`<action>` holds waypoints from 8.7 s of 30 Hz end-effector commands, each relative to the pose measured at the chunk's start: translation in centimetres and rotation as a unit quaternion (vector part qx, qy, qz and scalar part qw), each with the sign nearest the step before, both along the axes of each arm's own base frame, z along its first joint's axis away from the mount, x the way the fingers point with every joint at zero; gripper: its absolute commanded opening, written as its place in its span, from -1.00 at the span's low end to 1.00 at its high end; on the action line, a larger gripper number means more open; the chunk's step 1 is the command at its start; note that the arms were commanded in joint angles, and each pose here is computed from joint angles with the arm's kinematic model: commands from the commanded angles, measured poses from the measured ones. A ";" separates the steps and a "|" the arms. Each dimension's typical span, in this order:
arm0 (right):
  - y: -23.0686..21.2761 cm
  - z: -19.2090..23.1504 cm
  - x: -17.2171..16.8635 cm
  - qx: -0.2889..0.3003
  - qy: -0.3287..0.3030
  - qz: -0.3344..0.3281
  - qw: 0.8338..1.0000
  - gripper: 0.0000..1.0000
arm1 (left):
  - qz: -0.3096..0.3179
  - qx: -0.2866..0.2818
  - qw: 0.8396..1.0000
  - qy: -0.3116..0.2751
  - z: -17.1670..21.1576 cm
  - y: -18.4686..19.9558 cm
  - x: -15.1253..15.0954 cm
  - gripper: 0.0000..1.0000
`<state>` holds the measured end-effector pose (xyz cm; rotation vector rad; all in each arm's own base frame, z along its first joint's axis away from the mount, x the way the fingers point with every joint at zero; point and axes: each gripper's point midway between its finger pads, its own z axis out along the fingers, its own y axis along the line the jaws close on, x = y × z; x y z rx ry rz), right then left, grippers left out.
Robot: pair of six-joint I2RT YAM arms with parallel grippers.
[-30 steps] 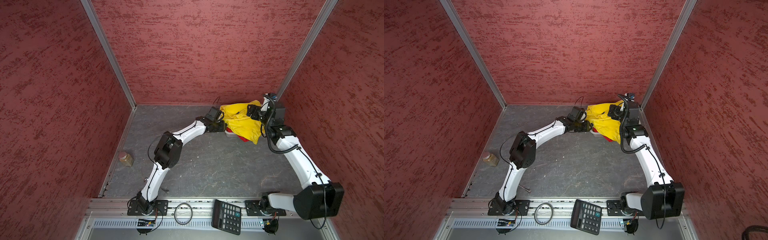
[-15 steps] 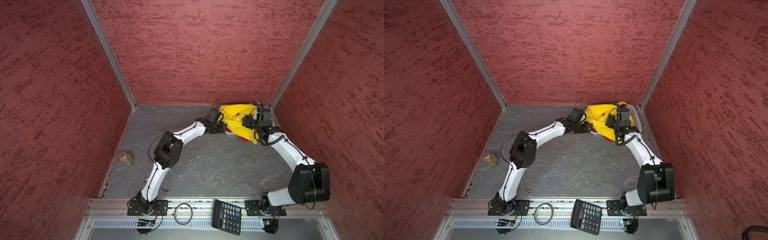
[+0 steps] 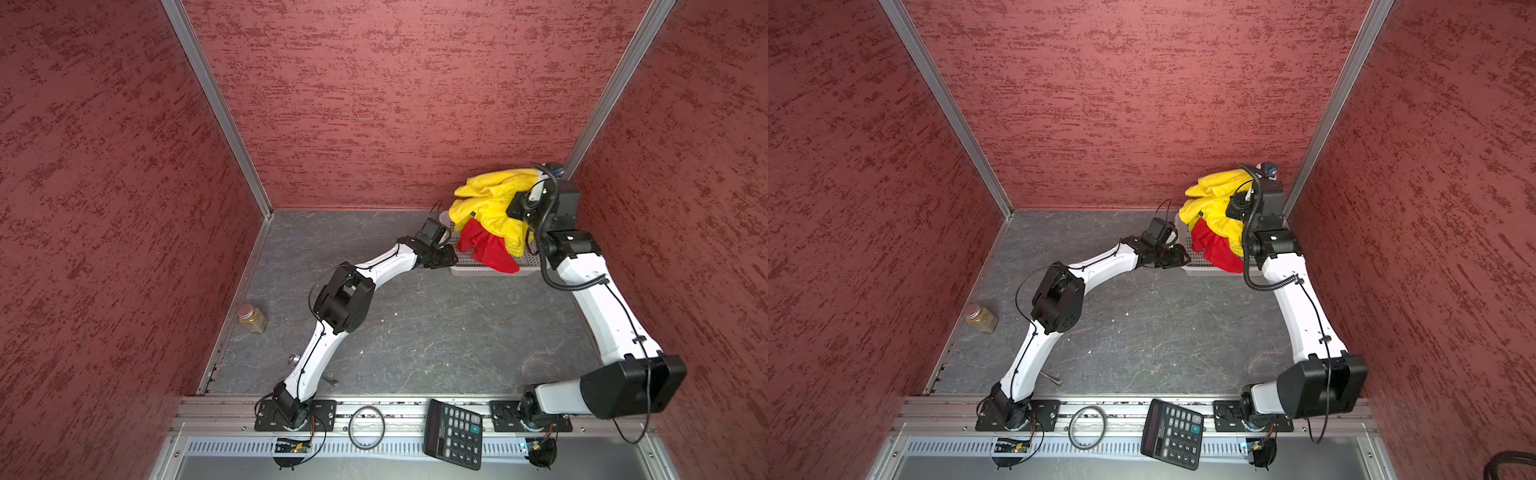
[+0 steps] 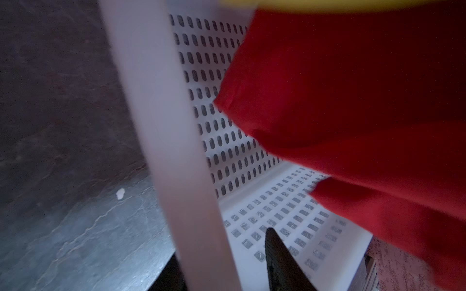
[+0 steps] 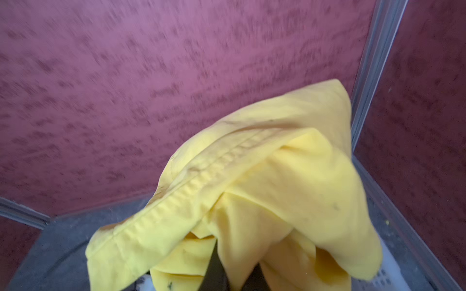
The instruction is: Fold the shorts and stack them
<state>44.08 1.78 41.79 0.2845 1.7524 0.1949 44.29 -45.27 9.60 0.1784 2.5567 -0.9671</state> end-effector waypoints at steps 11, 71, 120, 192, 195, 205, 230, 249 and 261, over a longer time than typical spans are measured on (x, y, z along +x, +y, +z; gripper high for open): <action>-3.2 3.4 -3.3 -0.022 -0.087 -0.084 0.992 -0.92 | -0.027 -0.011 1.000 -0.001 0.8 -2.1 -0.8 -0.05; 1.2 16.7 -2.8 -0.004 -0.164 0.042 0.986 -1.00 | -0.030 -0.034 0.999 0.000 2.9 -1.6 -1.4 -0.05; 27.0 5.2 -6.8 0.023 0.001 0.319 0.947 -0.88 | 0.218 -0.094 0.929 -0.283 30.1 27.6 -14.5 0.91; 18.3 -5.5 -4.3 0.304 0.079 0.334 0.889 0.74 | 0.010 -0.116 0.984 -0.133 33.9 18.3 -6.7 -1.00; 14.7 -4.8 -4.0 0.250 0.057 0.274 0.927 0.78 | -0.011 -0.090 0.993 -0.079 33.2 18.7 -7.0 -1.00; 10.5 -1.4 -2.9 0.124 0.013 0.195 0.973 0.81 | -0.122 0.056 0.984 -0.121 29.8 17.6 -12.9 -1.00; 26.6 -18.2 -7.4 0.196 0.247 0.499 0.807 0.79 | -0.064 -0.159 0.937 -0.304 41.0 26.4 -15.0 -1.00; 23.3 -14.8 -12.3 0.086 0.131 0.481 0.863 0.79 | -0.162 -0.302 0.895 -0.285 47.3 24.4 -13.1 -1.00; 17.0 -23.4 -2.4 -0.053 0.264 0.213 0.939 -0.87 | -0.092 -0.277 0.911 -0.290 45.8 28.5 -14.6 -1.00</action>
